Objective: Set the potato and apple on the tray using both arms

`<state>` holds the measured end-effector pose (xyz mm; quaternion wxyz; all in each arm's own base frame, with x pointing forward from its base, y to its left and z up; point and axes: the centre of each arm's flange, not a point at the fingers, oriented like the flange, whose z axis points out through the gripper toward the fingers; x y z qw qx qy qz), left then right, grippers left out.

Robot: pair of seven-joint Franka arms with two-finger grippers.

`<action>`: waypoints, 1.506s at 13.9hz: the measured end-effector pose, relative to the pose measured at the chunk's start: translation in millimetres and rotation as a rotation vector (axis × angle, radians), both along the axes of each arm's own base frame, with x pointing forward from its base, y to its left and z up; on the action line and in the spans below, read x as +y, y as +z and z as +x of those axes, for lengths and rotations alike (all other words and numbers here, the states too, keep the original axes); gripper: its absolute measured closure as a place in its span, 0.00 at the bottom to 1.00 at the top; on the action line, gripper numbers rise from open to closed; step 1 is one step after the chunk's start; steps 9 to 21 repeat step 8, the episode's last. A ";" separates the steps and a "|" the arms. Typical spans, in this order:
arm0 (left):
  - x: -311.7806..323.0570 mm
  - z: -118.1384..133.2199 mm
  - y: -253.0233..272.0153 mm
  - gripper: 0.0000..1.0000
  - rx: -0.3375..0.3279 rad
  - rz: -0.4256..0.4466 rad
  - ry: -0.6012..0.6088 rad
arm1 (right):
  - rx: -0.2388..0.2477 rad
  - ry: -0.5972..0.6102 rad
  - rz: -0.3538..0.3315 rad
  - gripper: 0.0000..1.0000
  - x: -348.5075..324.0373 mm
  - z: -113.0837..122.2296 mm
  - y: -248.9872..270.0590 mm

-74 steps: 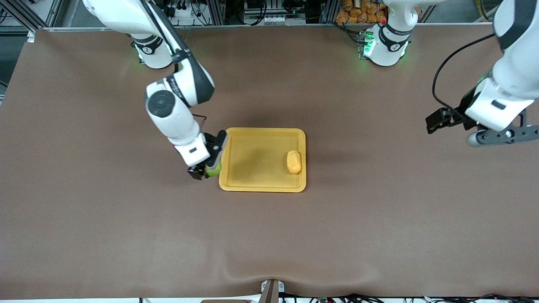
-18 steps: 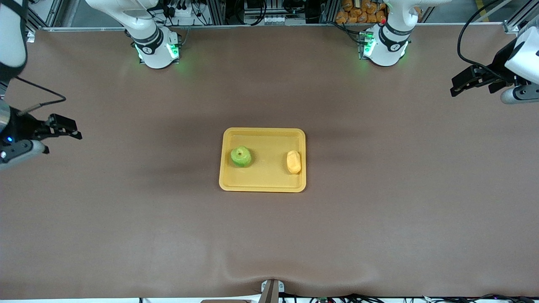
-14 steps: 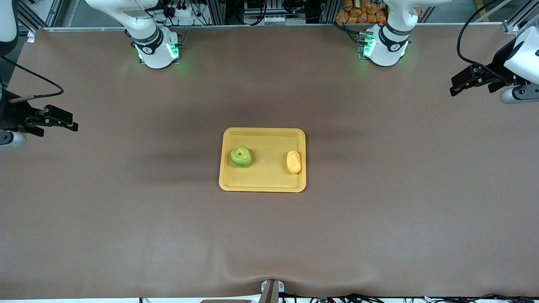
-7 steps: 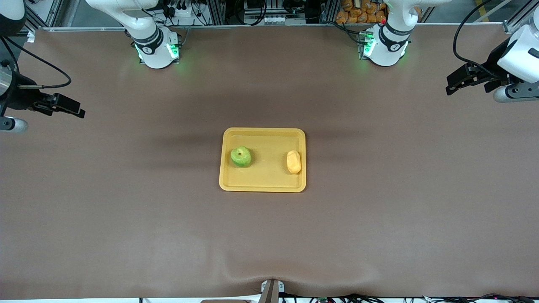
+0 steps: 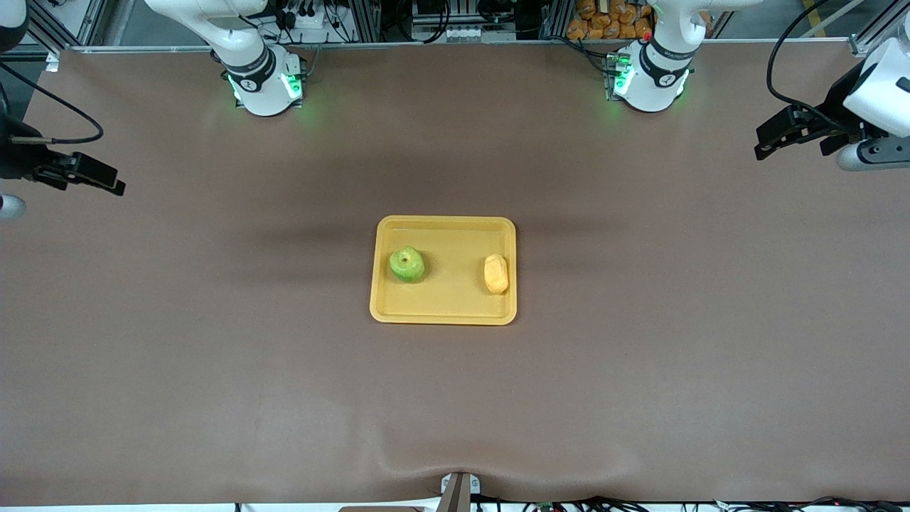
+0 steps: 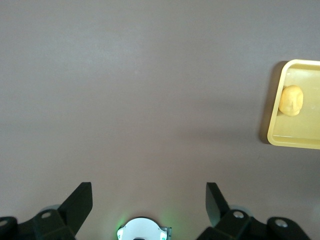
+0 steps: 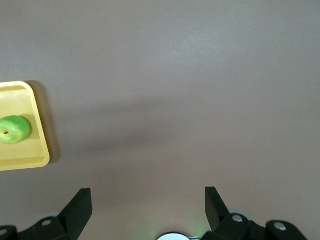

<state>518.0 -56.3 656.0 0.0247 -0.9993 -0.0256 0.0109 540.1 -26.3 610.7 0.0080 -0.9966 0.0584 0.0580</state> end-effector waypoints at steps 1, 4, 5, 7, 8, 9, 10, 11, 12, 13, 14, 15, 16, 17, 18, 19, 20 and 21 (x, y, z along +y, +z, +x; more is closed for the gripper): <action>0.0 0.0 0.8 0.00 -0.002 0.000 0.000 | 0.008 0.005 -0.001 0.00 2.5 -1.4 2.2; 1.0 0.9 -1.5 0.00 0.004 0.000 0.002 | 0.021 0.012 -0.001 0.00 6.2 -2.1 0.7; 1.2 2.5 -4.4 0.00 0.010 0.000 0.002 | 0.022 0.011 -0.002 0.00 5.7 -1.9 0.1; -0.2 5.9 -10.4 0.00 0.022 0.001 0.000 | 0.027 0.009 -0.002 0.00 4.4 -1.6 -2.3; -1.2 7.0 -12.4 0.00 0.026 0.001 -0.002 | 0.030 0.007 -0.002 0.00 3.5 -1.5 -3.8; -1.2 7.0 -12.4 0.00 0.026 0.001 -0.002 | 0.030 0.007 -0.002 0.00 3.5 -1.5 -3.8; -1.2 7.0 -12.4 0.00 0.026 0.001 -0.002 | 0.030 0.007 -0.002 0.00 3.5 -1.5 -3.8; -1.2 7.0 -12.4 0.00 0.026 0.001 -0.002 | 0.030 0.007 -0.002 0.00 3.5 -1.5 -3.8; -1.2 7.0 -12.4 0.00 0.026 0.001 -0.002 | 0.030 0.007 -0.002 0.00 3.5 -1.5 -3.8; -1.2 7.0 -12.4 0.00 0.026 0.001 -0.002 | 0.030 0.007 -0.002 0.00 3.5 -1.5 -3.8; -1.2 7.0 -12.4 0.00 0.026 0.001 -0.002 | 0.030 0.007 -0.002 0.00 3.5 -1.5 -3.8; -1.2 7.0 -12.4 0.00 0.026 0.001 -0.002 | 0.030 0.007 -0.002 0.00 3.5 -1.5 -3.8; -1.2 7.0 -12.4 0.00 0.026 0.001 -0.002 | 0.030 0.007 -0.002 0.00 3.5 -1.5 -3.8; -1.2 7.0 -12.4 0.00 0.026 0.001 -0.002 | 0.030 0.007 -0.002 0.00 3.5 -1.5 -3.8; -1.2 7.0 -12.4 0.00 0.026 0.001 -0.002 | 0.030 0.007 -0.002 0.00 3.5 -1.5 -3.8; -1.2 7.0 -12.4 0.00 0.026 0.001 -0.002 | 0.030 0.007 -0.002 0.00 3.5 -1.5 -3.8; -1.2 7.0 -12.4 0.00 0.026 0.001 -0.002 | 0.030 0.007 -0.002 0.00 3.5 -1.5 -3.8; -1.2 7.0 -12.4 0.00 0.026 0.001 -0.002 | 0.030 0.007 -0.002 0.00 3.5 -1.5 -3.8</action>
